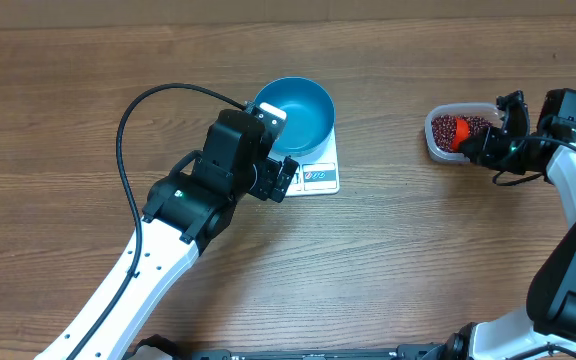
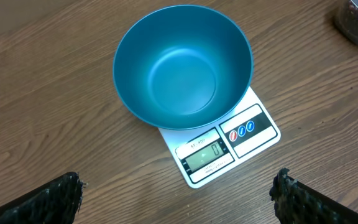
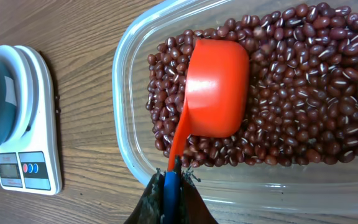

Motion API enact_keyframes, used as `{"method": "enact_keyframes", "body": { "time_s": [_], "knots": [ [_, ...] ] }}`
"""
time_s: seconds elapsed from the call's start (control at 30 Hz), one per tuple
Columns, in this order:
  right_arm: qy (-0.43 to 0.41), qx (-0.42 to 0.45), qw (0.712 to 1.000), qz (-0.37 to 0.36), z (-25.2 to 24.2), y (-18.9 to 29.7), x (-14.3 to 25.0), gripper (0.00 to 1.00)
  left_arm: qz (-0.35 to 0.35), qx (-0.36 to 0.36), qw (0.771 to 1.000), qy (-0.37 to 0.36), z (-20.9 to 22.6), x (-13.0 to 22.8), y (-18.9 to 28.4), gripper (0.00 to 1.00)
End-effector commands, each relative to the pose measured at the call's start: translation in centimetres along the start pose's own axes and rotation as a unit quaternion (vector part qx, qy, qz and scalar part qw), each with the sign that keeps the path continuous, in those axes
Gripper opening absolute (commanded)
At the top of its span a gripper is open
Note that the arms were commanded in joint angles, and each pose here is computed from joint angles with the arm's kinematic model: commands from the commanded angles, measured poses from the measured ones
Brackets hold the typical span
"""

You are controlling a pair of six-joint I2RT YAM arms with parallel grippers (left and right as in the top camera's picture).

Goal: Scoop item into bowl and weigh 150g on scale
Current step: 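Drag the red scoop through the beans to fill it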

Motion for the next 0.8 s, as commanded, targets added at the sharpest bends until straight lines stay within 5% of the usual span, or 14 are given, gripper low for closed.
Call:
{"method": "enact_keyframes", "body": {
  "time_s": [0.0,0.77],
  "knots": [
    [-0.018,-0.036,0.999,0.001,-0.5,-0.2,0.0,0.04,-0.011,0.003,1.000,-0.002,0.1,-0.2,0.7,1.00],
    [-0.082,-0.131,0.988,-0.003,-2.3,0.4,0.5,0.04,-0.011,0.003,1.000,-0.002,0.1,-0.2,0.7,1.00]
  ]
}}
Point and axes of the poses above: each gripper's point midway between its finger pads, its own y axis back along the fingers, its own z axis along the line the jaws close on, x = y × z, the point moved 9 cm from there along y, back along the fingers, and after that the axes turned 2 degrees about -y, right-handed, at the moved point
